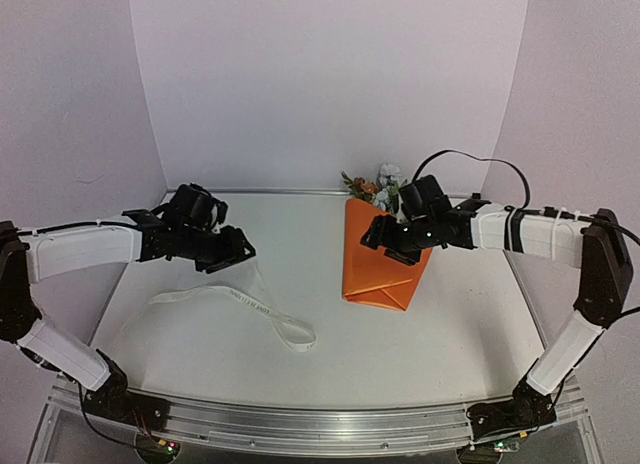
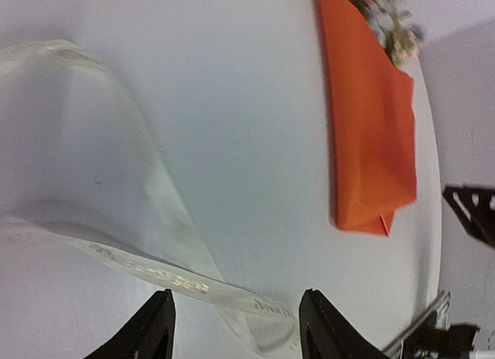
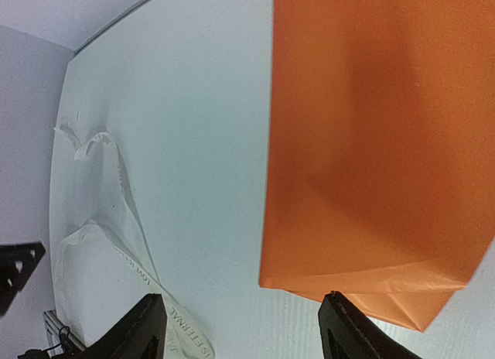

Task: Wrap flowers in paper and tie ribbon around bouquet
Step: Move the ribbon to the center of the board, then pick up the right side of the half-tied ribbon from the center of the board.

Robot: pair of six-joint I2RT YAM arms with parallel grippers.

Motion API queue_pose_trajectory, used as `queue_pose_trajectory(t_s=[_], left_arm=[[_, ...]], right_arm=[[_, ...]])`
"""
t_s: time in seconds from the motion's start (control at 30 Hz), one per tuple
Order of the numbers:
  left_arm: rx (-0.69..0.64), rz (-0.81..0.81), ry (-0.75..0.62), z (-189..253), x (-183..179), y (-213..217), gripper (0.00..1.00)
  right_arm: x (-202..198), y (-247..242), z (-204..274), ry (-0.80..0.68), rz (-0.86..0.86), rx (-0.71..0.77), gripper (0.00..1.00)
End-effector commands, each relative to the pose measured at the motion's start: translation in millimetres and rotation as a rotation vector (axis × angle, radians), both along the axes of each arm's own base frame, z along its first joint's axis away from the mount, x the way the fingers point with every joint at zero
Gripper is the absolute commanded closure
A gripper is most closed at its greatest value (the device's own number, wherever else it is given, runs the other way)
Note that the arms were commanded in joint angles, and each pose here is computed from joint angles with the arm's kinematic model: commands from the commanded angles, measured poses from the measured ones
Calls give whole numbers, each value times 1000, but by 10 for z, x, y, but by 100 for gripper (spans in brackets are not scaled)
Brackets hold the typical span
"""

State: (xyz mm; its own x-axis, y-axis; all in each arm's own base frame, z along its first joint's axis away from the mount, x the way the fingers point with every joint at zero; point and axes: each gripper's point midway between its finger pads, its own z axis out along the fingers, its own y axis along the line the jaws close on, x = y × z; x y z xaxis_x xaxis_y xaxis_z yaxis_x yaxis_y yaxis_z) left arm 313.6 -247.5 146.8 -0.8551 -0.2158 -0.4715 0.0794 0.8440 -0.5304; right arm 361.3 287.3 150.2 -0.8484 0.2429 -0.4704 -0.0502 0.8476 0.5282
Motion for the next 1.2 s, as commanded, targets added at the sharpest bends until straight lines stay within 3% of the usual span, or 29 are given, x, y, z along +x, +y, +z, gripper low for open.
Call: queue_pose_trajectory(t_s=[0.0, 0.27, 0.6, 0.87, 1.07, 1.17], left_arm=[[55, 271, 87, -299, 314, 800, 43], [85, 592, 91, -570, 1293, 1538, 41], [144, 783, 152, -938, 1827, 1797, 37], [210, 843, 197, -1159, 1876, 1893, 55], [216, 857, 217, -1276, 1793, 1924, 57], [214, 822, 213, -1310, 1841, 1893, 78]], right_arm=[[34, 449, 135, -37, 89, 11, 30], [21, 643, 49, -20, 143, -2, 30], [-64, 579, 40, -24, 164, -20, 30], [-102, 527, 37, -29, 168, -31, 30], [-103, 529, 50, -31, 169, -29, 30], [-95, 537, 67, -33, 168, -26, 31]])
